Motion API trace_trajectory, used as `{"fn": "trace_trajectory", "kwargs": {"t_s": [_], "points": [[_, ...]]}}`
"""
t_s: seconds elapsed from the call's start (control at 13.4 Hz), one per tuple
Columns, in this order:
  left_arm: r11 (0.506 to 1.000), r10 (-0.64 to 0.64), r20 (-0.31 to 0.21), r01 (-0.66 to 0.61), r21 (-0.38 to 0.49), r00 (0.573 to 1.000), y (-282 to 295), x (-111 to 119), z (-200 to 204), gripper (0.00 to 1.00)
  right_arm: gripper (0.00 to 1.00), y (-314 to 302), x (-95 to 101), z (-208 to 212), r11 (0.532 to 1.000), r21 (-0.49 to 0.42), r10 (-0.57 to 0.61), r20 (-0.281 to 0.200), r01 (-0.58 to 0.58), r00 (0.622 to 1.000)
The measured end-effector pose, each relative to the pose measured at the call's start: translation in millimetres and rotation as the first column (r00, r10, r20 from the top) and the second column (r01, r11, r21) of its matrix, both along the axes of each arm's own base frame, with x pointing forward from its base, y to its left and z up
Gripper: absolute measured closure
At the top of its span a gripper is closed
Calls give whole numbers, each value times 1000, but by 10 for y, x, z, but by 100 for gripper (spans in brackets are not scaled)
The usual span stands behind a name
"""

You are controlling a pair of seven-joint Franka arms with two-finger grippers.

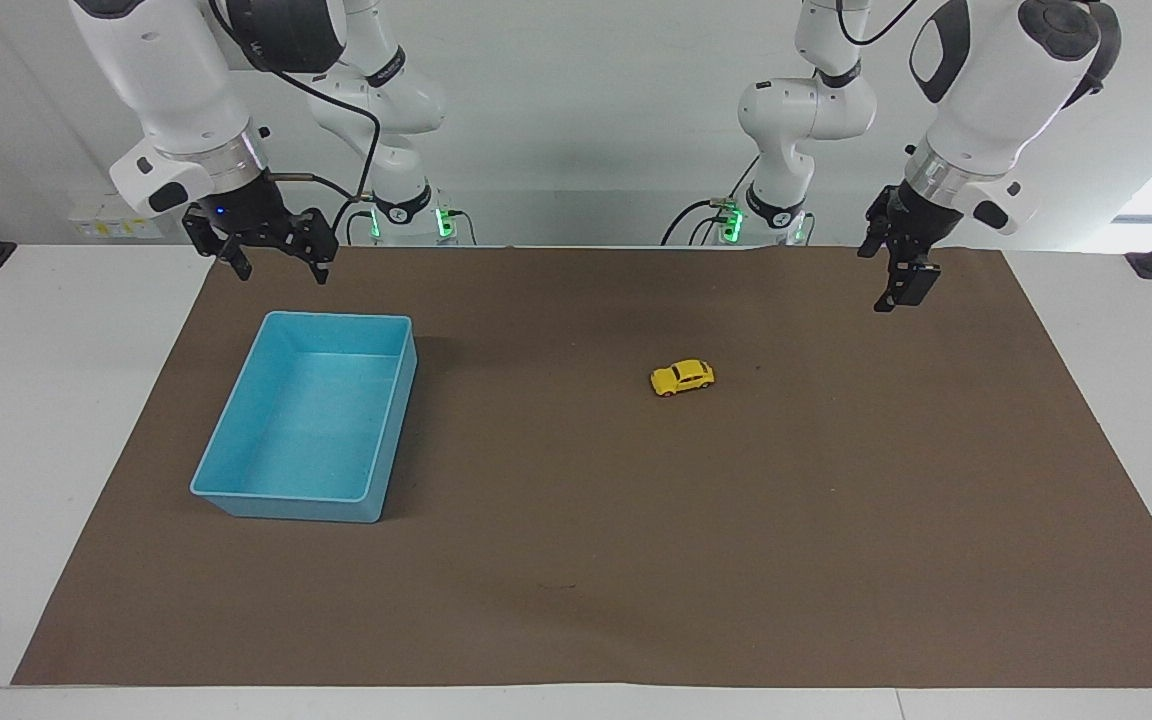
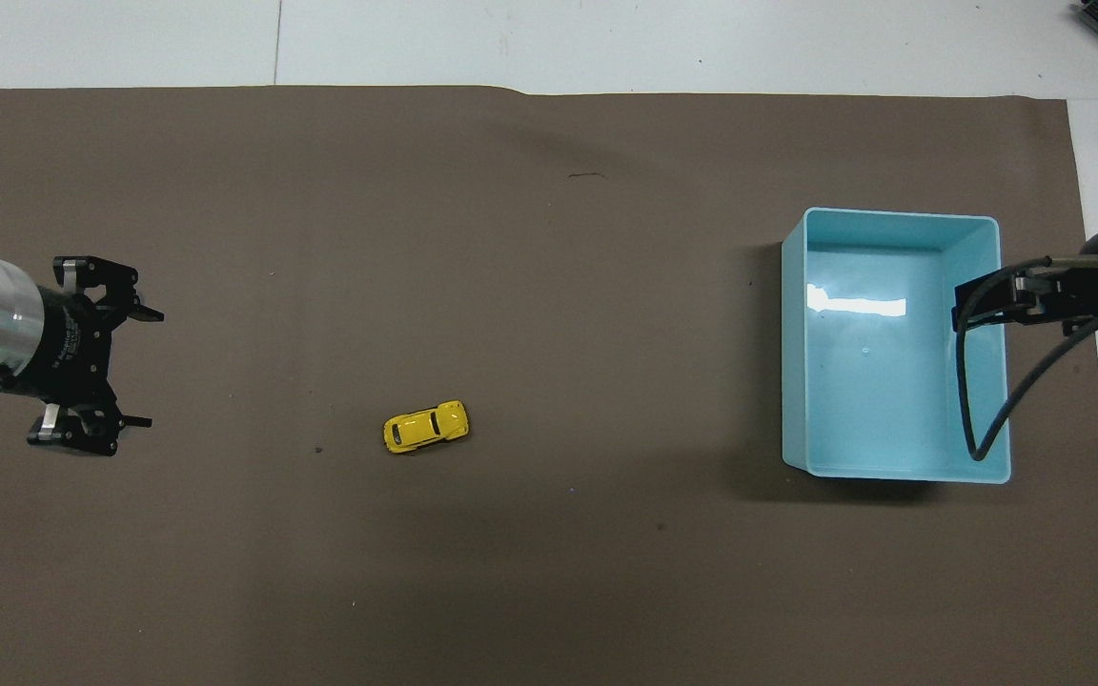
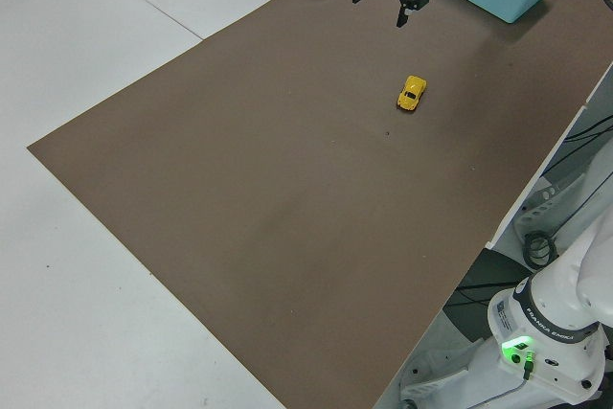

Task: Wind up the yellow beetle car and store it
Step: 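Move the left gripper over the yellow beetle car and lower it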

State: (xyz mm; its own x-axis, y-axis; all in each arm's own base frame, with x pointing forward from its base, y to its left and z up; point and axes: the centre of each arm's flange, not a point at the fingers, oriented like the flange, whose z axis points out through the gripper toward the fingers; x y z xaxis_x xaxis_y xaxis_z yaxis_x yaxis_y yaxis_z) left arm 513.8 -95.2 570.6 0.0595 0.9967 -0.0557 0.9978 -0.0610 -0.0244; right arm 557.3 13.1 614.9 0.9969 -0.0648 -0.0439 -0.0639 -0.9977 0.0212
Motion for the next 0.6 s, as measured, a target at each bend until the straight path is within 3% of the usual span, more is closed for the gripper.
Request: {"fn": "trace_trajectory", "kwargs": {"t_s": [0.6], "points": [[968,251,25,-251,-11,968,-463,-13,-483,0,0,0,0,0,1000,0,0,0,0,1000]]}}
